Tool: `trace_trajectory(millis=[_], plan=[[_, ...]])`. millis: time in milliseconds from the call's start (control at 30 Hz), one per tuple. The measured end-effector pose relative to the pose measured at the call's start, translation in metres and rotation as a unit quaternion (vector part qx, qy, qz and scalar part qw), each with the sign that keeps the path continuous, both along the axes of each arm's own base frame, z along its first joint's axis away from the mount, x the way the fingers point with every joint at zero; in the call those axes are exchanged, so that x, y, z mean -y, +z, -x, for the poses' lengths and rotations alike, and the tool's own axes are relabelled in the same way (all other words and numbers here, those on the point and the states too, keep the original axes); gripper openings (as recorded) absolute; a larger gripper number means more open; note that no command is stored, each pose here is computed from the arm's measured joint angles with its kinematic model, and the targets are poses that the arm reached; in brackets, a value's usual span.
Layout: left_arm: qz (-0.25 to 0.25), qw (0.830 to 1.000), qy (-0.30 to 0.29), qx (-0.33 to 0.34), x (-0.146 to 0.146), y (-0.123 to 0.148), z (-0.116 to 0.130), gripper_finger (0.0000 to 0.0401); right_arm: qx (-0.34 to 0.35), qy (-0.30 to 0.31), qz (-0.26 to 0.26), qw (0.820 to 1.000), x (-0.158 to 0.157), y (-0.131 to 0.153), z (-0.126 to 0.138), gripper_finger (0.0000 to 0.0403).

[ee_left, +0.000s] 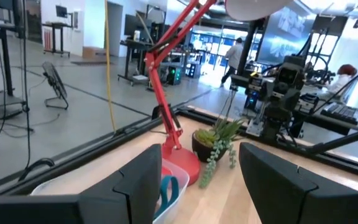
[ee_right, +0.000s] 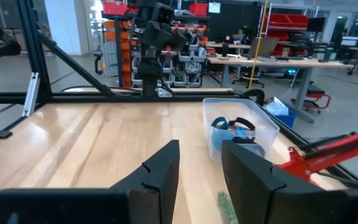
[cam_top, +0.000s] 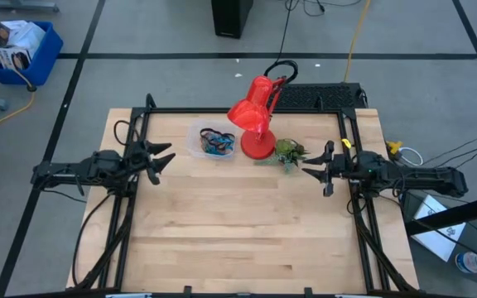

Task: Pick and place rubber bands into bin
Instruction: Return to Home Position

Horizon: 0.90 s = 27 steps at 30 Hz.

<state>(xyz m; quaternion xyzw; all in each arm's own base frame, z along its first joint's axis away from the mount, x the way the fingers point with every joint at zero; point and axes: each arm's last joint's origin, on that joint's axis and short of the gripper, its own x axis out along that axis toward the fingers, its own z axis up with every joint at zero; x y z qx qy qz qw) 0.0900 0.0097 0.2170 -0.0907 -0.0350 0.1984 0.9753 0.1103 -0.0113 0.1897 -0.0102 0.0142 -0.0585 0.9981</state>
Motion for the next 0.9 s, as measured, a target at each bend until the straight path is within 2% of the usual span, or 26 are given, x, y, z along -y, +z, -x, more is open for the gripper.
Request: trace_trajectory(millis=[200, 333, 467, 733, 900], plan=[[0.008, 1.0, 0.007, -0.003, 0.0, -0.003, -0.001, 0.0223, 0.024, -0.002, 0.01, 1.0, -0.001, 0.001, 0.007, 0.0116], [0.009, 1.0, 0.007, -0.003, 0.0, -0.016, -0.004, 0.0223, 0.022, -0.002, 0.01, 1.0, -0.001, -0.013, 0.007, 0.0116], [0.007, 1.0, 0.007, 0.011, 0.0, -0.028, -0.008, 0.0223, 0.083, -0.003, 0.016, 0.996, -0.001, -0.006, 0.008, 0.0116], [0.003, 1.0, 0.007, -0.004, 0.0, -0.04, -0.01, 0.0223, 0.077, -0.003, 0.016, 0.997, -0.001, -0.007, 0.008, 0.0116], [-0.013, 0.999, 0.013, -0.04, 0.0, -0.046, -0.01, 0.0223, 0.067, -0.002, 0.015, 0.998, -0.001, -0.009, 0.008, 0.0116]])
